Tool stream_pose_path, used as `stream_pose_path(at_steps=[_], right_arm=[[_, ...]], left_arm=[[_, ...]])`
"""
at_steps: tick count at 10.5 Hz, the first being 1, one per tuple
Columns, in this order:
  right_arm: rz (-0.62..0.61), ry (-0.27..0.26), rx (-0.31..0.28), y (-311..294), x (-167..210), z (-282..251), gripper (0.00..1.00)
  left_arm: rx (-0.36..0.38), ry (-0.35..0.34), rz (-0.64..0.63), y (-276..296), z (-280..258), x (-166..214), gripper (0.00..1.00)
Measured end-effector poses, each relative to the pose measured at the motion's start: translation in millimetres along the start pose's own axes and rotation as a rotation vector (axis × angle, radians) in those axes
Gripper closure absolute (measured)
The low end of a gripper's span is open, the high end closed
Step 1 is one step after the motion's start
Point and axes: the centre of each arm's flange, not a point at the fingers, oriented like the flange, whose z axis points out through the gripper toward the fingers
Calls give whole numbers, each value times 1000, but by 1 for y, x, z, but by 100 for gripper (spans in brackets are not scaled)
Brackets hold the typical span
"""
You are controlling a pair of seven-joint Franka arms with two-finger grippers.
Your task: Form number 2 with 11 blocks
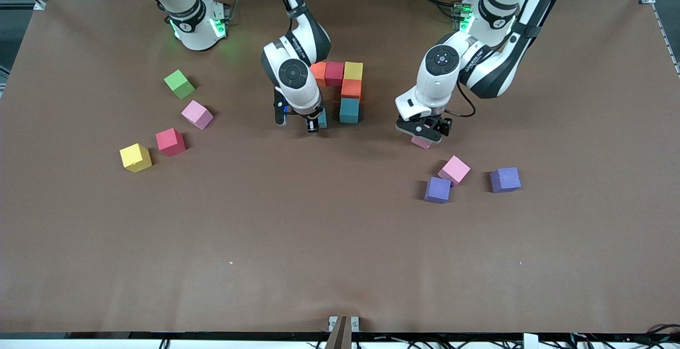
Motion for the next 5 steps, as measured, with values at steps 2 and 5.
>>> stream_pose_path(at_steps=[2,5], right_arm=[[22,1,0,4,-4,1,44],[35,-6,11,7,-11,-1,44]], left_arm=[[1,-9,22,0,5,-5,0],[-2,-9,63,0,8,-7,0]])
